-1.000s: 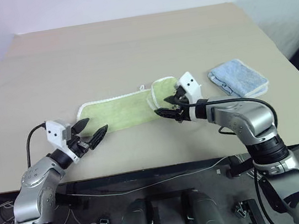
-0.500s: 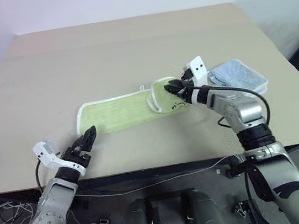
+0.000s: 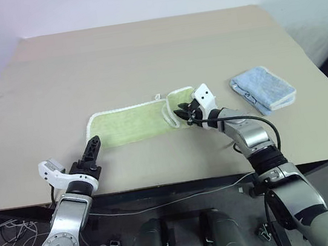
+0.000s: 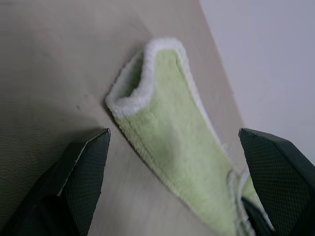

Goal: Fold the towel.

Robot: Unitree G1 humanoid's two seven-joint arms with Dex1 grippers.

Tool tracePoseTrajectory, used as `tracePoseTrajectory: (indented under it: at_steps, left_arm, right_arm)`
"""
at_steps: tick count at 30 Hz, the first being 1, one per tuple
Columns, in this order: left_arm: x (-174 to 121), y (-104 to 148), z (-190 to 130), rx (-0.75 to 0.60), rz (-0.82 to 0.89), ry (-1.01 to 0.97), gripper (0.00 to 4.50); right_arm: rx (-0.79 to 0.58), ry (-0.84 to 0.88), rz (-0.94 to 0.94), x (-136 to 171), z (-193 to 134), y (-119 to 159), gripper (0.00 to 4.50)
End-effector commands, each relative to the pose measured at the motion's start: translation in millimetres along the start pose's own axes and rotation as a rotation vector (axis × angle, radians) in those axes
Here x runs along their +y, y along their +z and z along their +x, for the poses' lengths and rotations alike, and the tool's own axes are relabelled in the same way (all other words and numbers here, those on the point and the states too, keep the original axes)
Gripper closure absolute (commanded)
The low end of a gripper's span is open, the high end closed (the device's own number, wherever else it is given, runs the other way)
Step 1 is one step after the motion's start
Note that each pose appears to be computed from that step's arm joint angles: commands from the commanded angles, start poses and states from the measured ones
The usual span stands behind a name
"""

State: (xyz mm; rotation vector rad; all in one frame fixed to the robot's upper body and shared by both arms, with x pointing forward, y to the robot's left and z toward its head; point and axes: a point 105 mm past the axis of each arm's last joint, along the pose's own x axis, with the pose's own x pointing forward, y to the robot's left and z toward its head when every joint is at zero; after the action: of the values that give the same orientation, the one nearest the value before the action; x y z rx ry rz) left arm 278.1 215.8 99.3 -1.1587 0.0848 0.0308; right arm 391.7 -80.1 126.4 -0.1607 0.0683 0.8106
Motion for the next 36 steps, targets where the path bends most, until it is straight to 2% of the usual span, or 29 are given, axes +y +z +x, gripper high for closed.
tracePoseTrajectory:
  at_steps: [1,6,13,16,26,27,32,36]
  left_arm:
    - [16,-4,10,0.029,-0.071,0.082,0.15]
    - [15,-9,24,0.08,-0.074,0.082,0.15]
    - [7,-13,43,0.124,-0.088,0.051,0.15]
    - [4,-12,47,0.124,-0.097,0.039,0.74]
    - [1,-9,52,0.112,-0.107,0.024,4.29]
    - [1,-9,52,0.111,-0.107,0.023,4.46]
    - [-1,-4,53,0.091,-0.109,0.011,4.46]
    - [-5,17,53,0.034,-0.094,-0.017,4.46]
  right_arm:
    - [-0.165,0.002,-0.034,-4,-15,53,3.24]
    - [-0.243,0.01,-0.046,-2,-32,82,3.24]
    - [-0.241,0.0,-0.052,2,-37,82,3.24]
    - [-0.239,-0.013,-0.048,2,-38,80,3.25]
    - [-0.234,-0.03,-0.031,8,-42,74,3.25]
    - [-0.234,-0.03,-0.029,9,-42,74,3.25]
    - [-0.233,-0.029,-0.025,11,-43,73,3.25]
    - [-0.232,-0.03,-0.023,12,-43,72,3.25]
